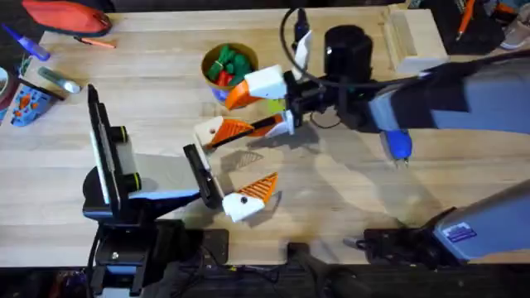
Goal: Pick up the gripper from the table and insert it into the empty holder that is missing its gripper. Then pick up a screw, insert it into the mounting hole, and use the screwdriver to tighten it. Finally, clean up the table by picking up the vegetable and placing it into the bucket.
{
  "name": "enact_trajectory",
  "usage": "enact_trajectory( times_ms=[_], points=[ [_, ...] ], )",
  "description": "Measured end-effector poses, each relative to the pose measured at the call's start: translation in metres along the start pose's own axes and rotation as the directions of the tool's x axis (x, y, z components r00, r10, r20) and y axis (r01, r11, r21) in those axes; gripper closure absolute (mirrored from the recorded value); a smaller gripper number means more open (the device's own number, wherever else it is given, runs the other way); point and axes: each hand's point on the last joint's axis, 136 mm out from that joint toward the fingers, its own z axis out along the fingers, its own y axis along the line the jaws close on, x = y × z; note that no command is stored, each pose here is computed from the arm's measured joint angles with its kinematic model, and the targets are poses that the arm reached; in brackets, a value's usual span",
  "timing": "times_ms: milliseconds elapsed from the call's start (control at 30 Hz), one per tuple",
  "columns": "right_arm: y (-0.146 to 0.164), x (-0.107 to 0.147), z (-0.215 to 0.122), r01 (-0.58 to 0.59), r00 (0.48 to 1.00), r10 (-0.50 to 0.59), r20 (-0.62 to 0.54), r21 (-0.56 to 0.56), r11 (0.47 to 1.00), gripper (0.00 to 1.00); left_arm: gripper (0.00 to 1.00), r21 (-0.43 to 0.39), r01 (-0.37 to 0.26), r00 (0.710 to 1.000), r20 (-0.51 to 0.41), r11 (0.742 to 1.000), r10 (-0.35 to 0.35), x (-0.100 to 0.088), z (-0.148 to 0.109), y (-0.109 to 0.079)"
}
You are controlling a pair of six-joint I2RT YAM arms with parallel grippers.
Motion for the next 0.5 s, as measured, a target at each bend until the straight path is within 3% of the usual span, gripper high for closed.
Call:
enact_trajectory(
  times_ms=[33, 67, 200, 233, 367, 500],
  points=[
    [0.003, -0.001, -0.005, 0.011, 1.0, -0.011, 0.01, 0.002, 1.0, 0.026, 0.014, 0.0, 0.0, 1.0, 0.0, 1.0, 0.0, 0.0, 0.0, 0.0],
    [0.033, -0.012, -0.041, 0.143, 0.986, -0.142, 0.091, -0.005, 0.99, 0.026, 0.015, 0.0, 0.0, 1.0, 0.0, 1.0, 0.0, 0.0, 0.0, 0.0],
    [0.051, -0.016, -0.067, 0.226, 0.966, -0.222, 0.131, -0.013, 0.974, 0.026, 0.015, 0.0, 0.0, 1.0, 0.0, 1.0, 0.0, 0.0, 0.0, 0.0],
    [0.06, -0.018, -0.088, 0.255, 0.955, -0.251, 0.157, -0.011, 0.967, 0.024, 0.015, 0.0, 0.0, 1.0, 0.0, 1.0, 0.0, 0.0, 0.0, 0.0],
    [0.054, -0.025, -0.115, 0.207, 0.955, -0.207, 0.211, 0.022, 0.978, 0.024, 0.015, 0.0, 0.0, 1.0, 0.0, 1.0, 0.0, 0.0, 0.0, 0.0],
    [0.024, -0.03, -0.129, 0.088, 0.954, -0.113, 0.277, 0.101, 0.991, 0.013, 0.015, 0.0, 0.0, 1.0, 0.0, 1.0, 0.0, 0.0, 0.0, 0.0]
  ],
)
